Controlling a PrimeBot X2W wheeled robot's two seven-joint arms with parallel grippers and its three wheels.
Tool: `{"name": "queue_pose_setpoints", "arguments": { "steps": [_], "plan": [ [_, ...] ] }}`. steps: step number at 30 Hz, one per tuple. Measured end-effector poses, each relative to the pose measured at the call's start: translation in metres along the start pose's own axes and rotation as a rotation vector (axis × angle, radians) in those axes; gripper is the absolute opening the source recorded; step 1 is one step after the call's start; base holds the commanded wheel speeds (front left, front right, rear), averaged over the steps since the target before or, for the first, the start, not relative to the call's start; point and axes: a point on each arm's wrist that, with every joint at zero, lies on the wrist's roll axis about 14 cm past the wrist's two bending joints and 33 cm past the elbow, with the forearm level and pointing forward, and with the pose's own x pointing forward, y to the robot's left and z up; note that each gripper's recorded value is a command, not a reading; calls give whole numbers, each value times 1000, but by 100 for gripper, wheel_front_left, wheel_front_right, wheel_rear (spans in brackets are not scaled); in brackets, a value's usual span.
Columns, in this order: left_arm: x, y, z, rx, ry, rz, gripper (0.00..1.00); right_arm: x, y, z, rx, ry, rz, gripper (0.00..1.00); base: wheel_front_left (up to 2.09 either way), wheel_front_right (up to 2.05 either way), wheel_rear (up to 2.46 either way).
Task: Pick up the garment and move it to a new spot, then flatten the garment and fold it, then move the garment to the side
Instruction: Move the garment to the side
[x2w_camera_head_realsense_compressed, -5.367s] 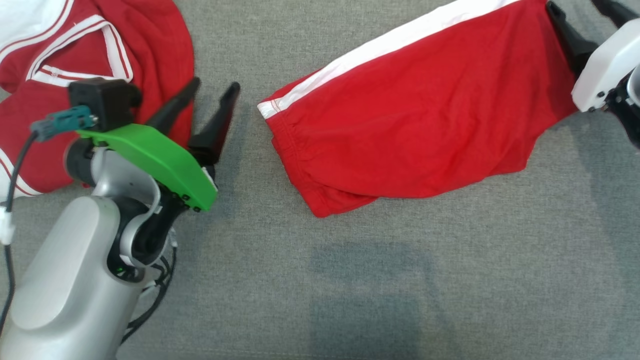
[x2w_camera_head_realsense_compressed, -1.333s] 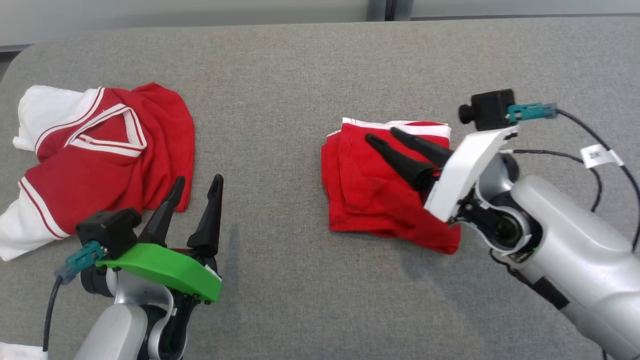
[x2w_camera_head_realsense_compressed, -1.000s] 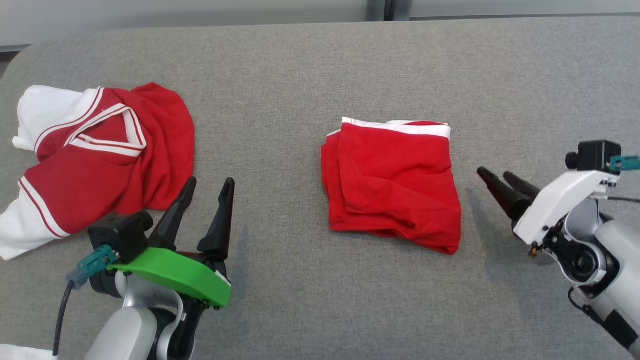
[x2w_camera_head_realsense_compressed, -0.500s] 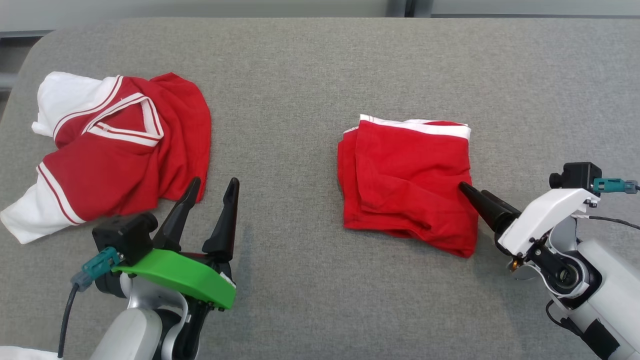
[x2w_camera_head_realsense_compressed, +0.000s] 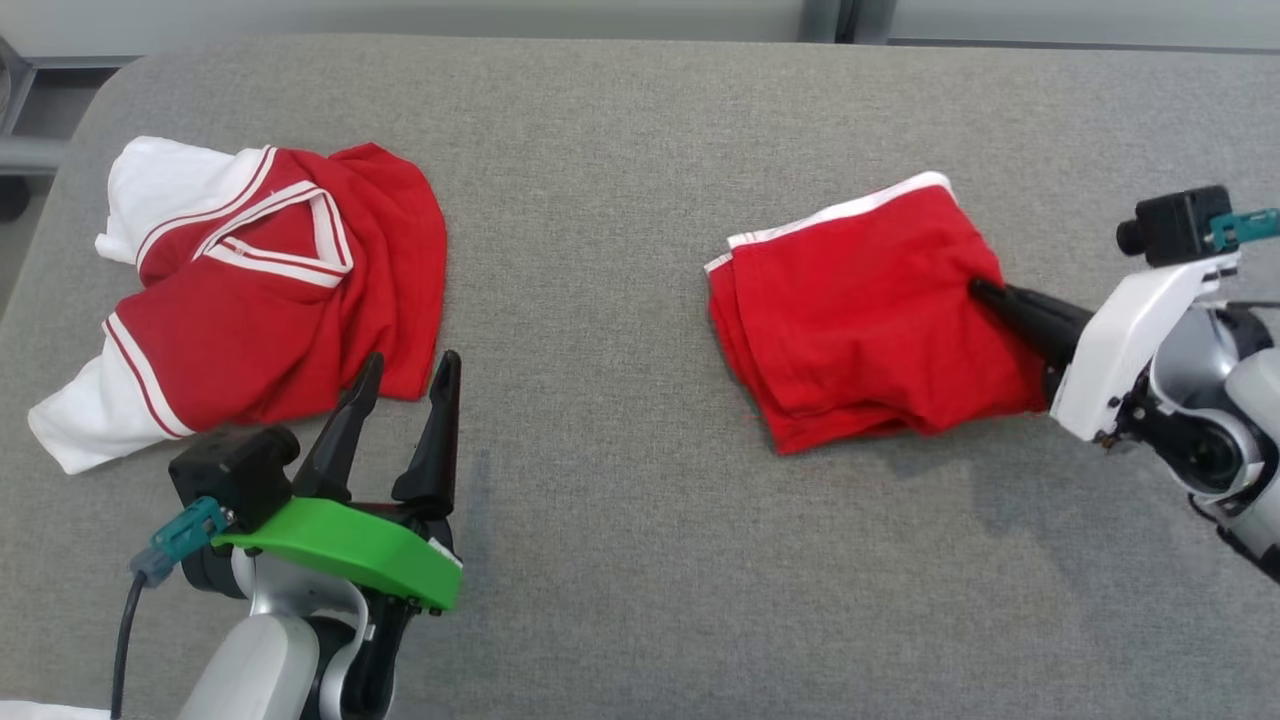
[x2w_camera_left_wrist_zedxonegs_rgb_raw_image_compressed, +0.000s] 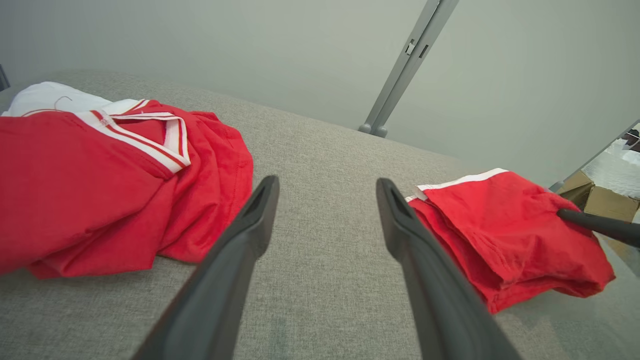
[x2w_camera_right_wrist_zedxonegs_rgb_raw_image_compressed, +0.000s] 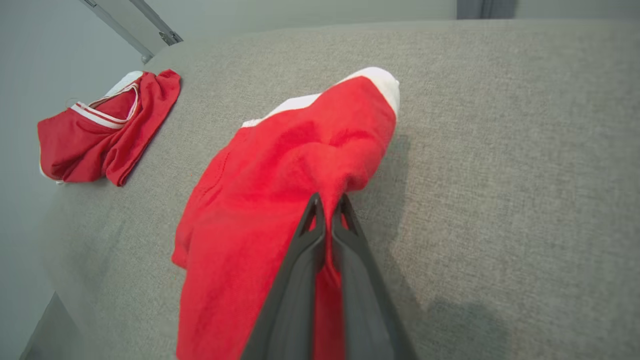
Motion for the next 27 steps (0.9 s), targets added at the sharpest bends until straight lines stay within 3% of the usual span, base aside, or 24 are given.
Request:
{"name": "queue_pose_setpoints", "arguments": {
  "steps": [5,11,15,21,27],
  "plan": [
    [1,-6,-2,-11,2,-15,100,-12,-16,23,-125,-6,-45,0,0,0,0],
    [3,-7,-2,-12,-1,-19,100,-40,-76,25,-318,72,-246,0,0,0,0],
    [5,-10,-8,-17,20,-30,100,-57,-114,10,-338,176,-356,0,0,0,0],
    [9,-14,-17,-24,54,-43,100,-68,-143,-1,-311,253,-445,0,0,0,0],
    [17,-20,-32,-32,107,-69,100,-100,-202,15,-300,310,-636,0,0,0,0]
  ]
}}
